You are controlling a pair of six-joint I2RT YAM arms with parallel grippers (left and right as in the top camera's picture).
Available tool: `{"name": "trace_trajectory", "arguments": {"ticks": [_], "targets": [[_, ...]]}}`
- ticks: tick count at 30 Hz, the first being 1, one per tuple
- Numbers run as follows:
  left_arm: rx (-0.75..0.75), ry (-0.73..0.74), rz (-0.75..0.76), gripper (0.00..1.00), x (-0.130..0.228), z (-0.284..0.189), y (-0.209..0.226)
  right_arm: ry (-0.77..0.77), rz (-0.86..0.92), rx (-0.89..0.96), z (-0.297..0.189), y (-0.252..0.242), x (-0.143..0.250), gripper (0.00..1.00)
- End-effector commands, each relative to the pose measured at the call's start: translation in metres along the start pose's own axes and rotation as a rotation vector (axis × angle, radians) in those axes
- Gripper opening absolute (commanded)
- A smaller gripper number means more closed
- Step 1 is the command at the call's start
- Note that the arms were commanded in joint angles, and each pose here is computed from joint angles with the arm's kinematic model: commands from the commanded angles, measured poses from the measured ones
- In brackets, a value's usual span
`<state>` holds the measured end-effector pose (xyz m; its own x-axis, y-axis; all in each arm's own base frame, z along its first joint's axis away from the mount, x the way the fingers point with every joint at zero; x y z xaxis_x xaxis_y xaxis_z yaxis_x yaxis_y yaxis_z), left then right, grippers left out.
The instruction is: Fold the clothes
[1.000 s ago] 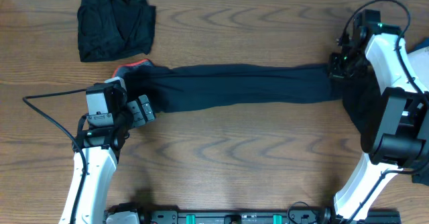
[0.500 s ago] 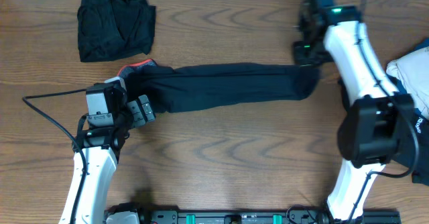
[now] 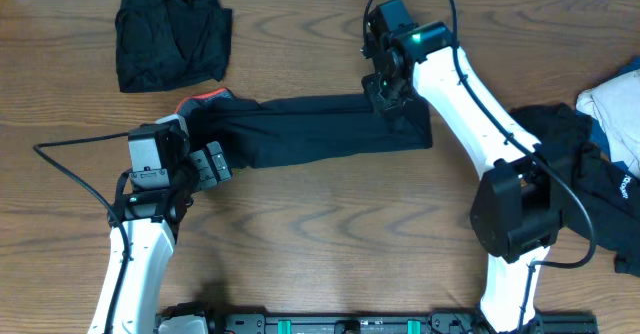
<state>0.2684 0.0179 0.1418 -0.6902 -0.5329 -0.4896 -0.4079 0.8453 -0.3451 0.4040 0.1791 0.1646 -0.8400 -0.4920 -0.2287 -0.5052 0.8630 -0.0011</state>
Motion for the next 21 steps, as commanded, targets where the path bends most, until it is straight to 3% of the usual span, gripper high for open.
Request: {"name": "trace_trajectory", "arguments": {"ticks": [1, 5, 6, 11, 18, 21], "targets": [[0.019, -0.008, 0.008, 0.98, -0.003, -0.003, -0.004, -0.034, 0.005, -0.064, -0.009, 0.012, -0.002, 0.23], [0.019, -0.008, 0.008, 0.98, -0.003, -0.003, -0.004, -0.036, 0.004, -0.144, 0.002, 0.02, 0.001, 0.31], [0.019, -0.008, 0.008, 0.98, -0.003, -0.003, -0.004, -0.037, 0.004, -0.159, 0.005, 0.022, 0.002, 0.39], [0.019, -0.008, 0.009, 0.98, -0.003, -0.003, -0.004, -0.04, 0.011, -0.148, 0.009, 0.018, 0.003, 0.44], [0.016, -0.001, 0.008, 0.98, -0.002, -0.003, -0.003, -0.041, 0.107, 0.032, -0.026, -0.039, 0.016, 0.71], [0.016, -0.002, 0.008, 0.98, -0.002, -0.003, -0.003, -0.009, 0.089, 0.022, -0.033, -0.067, 0.032, 0.8]]}}
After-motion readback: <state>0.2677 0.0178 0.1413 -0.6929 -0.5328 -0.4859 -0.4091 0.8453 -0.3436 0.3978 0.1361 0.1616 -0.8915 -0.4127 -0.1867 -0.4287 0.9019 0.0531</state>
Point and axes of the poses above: each gripper's point midway between its finger pads, its own z axis out along the fingers, its own y axis along the line the jaws close on, x = y × z, the point moved 6 cm from there along -z, back along the fingers, and after that the axes turned 13 degrees about -z, right-handed, at the moved point
